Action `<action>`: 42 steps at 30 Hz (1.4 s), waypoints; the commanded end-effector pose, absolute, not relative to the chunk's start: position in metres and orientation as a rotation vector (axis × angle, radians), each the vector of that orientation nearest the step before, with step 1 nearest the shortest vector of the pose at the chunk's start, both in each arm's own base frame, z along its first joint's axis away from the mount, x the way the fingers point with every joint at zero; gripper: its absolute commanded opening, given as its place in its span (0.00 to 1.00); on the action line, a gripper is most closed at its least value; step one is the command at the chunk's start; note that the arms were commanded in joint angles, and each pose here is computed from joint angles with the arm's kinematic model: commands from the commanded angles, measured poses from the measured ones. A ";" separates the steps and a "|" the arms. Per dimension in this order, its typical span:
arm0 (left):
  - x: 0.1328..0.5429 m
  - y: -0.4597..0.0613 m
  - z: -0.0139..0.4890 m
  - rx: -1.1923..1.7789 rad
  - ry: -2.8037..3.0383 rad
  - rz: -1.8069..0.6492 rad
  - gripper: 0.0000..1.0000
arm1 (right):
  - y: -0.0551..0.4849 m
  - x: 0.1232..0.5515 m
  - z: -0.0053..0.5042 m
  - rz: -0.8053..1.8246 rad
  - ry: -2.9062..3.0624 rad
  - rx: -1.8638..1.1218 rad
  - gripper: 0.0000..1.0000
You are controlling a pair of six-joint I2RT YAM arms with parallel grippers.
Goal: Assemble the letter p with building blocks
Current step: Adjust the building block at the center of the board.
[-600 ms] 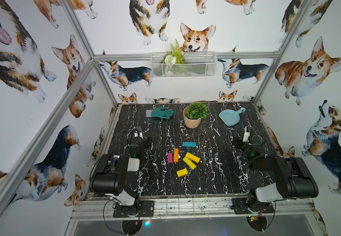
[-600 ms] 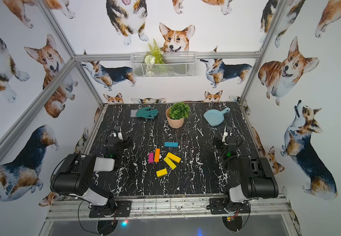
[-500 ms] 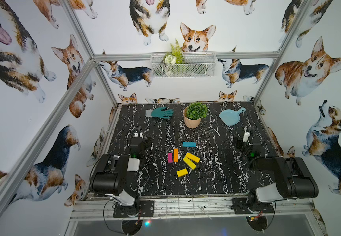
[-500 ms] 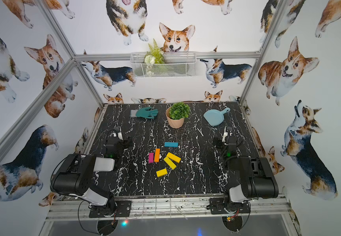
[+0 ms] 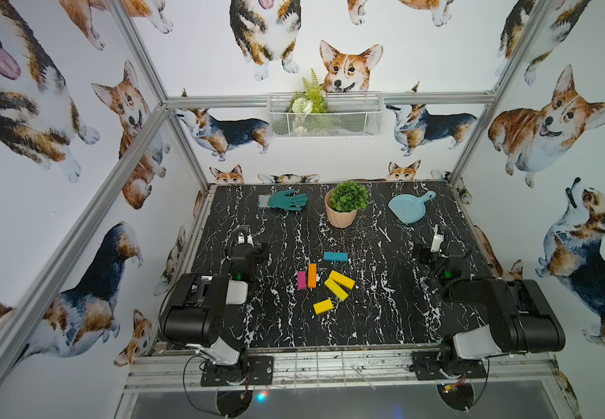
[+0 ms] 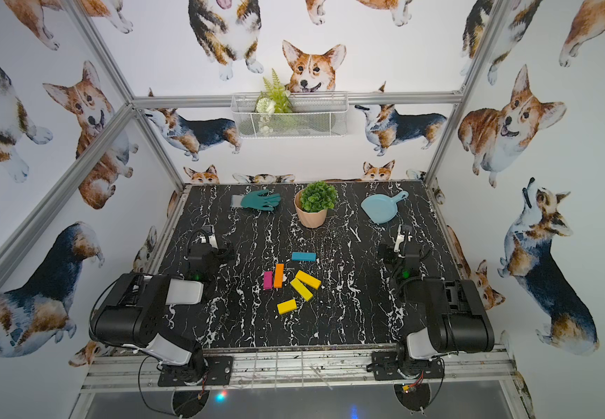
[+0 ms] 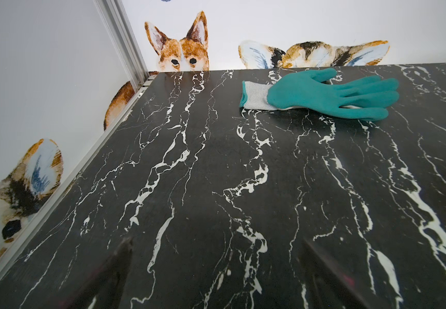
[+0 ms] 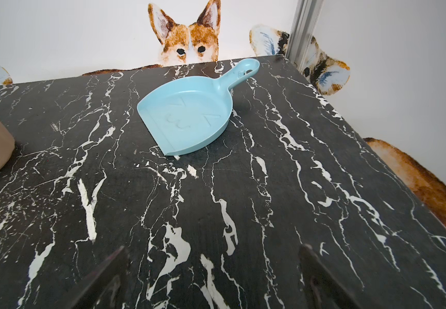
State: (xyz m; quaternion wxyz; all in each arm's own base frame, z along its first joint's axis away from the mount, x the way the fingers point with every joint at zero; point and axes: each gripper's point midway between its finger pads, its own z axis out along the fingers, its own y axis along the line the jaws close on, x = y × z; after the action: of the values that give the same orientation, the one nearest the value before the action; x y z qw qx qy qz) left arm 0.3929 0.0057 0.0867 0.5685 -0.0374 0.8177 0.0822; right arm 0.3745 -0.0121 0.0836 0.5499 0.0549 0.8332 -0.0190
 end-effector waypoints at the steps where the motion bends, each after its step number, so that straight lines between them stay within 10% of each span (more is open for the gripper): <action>1: 0.395 0.007 0.093 -0.099 1.898 0.196 1.00 | -0.012 0.377 0.089 -0.041 1.950 0.130 1.00; 20: 0.393 0.011 0.104 -0.115 1.914 0.264 1.00 | -0.027 0.360 0.114 -0.132 1.841 0.237 1.00; 31: 0.403 -0.009 0.221 -0.237 1.971 0.077 1.00 | 0.083 0.368 0.246 0.069 1.810 0.124 1.00; 42: 0.375 -0.032 0.226 -0.204 2.036 -0.101 1.00 | 0.252 0.338 0.217 0.615 2.270 -0.453 1.00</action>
State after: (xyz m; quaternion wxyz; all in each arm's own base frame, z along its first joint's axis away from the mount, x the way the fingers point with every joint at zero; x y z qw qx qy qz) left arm 0.3855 -0.0262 0.2346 0.5457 -0.0818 0.8338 -0.0191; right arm 0.3761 0.2175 0.2760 0.5119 -0.1006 0.8372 0.1641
